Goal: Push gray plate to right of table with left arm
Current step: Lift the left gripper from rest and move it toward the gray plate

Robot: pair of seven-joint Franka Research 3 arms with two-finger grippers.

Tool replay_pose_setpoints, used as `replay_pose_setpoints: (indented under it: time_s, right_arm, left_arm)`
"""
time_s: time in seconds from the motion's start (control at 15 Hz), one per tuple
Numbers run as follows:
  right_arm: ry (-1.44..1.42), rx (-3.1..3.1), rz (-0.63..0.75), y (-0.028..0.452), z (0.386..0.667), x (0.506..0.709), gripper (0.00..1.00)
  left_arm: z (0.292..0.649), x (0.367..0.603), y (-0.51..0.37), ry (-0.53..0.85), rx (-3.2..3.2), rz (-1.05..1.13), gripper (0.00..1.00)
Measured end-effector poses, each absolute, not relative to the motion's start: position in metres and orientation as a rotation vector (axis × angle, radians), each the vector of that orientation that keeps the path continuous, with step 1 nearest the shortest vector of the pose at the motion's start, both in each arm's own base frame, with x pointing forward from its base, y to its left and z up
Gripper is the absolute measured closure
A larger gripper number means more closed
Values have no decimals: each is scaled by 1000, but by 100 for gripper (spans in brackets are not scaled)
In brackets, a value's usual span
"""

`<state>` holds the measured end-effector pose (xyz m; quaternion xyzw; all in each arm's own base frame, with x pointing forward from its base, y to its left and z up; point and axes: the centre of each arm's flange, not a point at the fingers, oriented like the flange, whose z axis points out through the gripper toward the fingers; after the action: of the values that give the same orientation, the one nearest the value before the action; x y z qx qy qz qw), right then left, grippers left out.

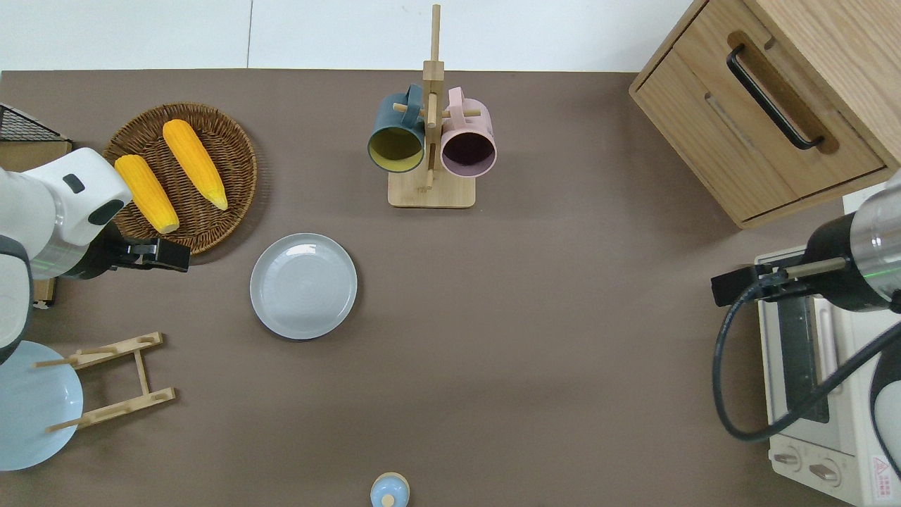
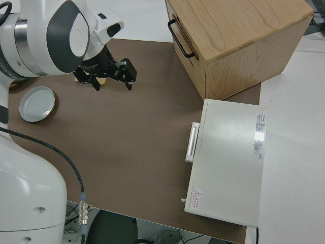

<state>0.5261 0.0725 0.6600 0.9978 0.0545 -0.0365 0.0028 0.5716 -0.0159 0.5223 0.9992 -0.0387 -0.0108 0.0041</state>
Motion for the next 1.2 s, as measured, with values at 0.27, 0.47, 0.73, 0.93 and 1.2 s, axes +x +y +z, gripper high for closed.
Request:
replay_pose_setpoints:
  time_s: [0.27, 0.47, 0.73, 0.93, 1.2]
  right_arm:
    - [171, 3129, -114, 73, 660, 526, 1]
    - [171, 3129, -114, 73, 660, 526, 1]
    - [171, 3129, -114, 73, 660, 526, 1]
    - [171, 3129, -114, 73, 660, 526, 1]
    - [171, 3129, -114, 73, 660, 526, 1]
  left_arm:
    - [522, 572, -12, -110, 3132, -34, 0]
    - [522, 571, -9, -101, 3132, -37, 0]
    - [522, 571, -6, -95, 3132, -38, 0]
    - [522, 571, -3, -70, 3117, -37, 0]
    - [520, 571, 21, 23, 3077, -36, 0]
